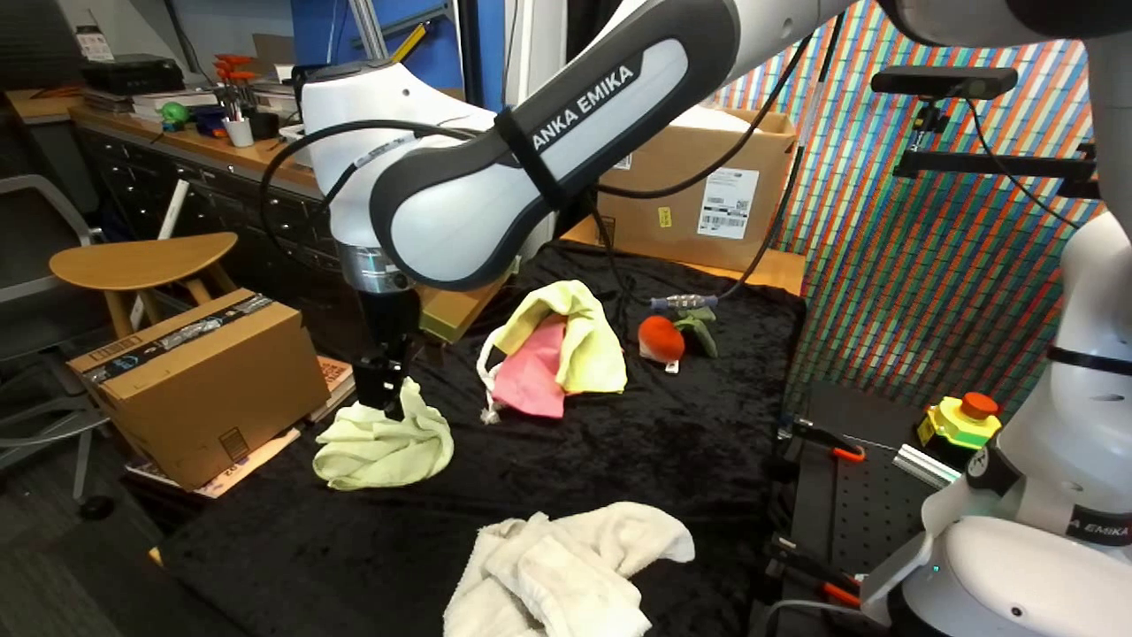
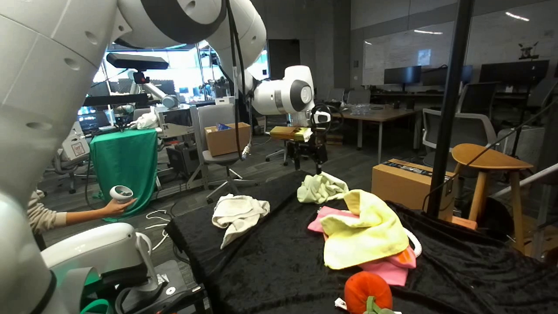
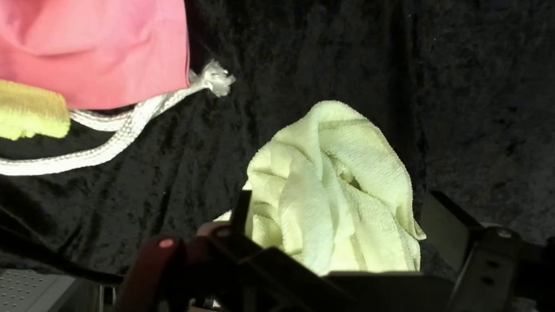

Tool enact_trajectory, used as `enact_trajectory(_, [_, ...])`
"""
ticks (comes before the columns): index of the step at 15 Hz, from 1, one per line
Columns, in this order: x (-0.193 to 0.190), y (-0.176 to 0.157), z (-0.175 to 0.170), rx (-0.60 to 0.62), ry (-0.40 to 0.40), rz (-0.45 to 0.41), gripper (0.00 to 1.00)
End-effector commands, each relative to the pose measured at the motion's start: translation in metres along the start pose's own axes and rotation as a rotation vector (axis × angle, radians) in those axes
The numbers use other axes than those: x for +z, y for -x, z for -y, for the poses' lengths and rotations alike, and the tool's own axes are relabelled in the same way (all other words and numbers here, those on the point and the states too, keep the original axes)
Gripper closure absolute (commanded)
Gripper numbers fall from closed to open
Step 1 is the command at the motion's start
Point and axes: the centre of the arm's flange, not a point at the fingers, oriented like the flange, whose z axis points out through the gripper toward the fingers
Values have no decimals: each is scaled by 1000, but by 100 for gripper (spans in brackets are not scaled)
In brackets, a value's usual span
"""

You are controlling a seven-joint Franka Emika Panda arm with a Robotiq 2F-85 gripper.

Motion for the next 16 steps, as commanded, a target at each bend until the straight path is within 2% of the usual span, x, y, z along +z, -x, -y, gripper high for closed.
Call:
enact_trajectory(1, [10, -31, 6, -80, -4, -19, 0])
enact_trajectory(8, [27, -60, 16, -136, 22, 4, 0])
enact_trajectory(16, [53, -89, -13, -78, 108, 31, 0])
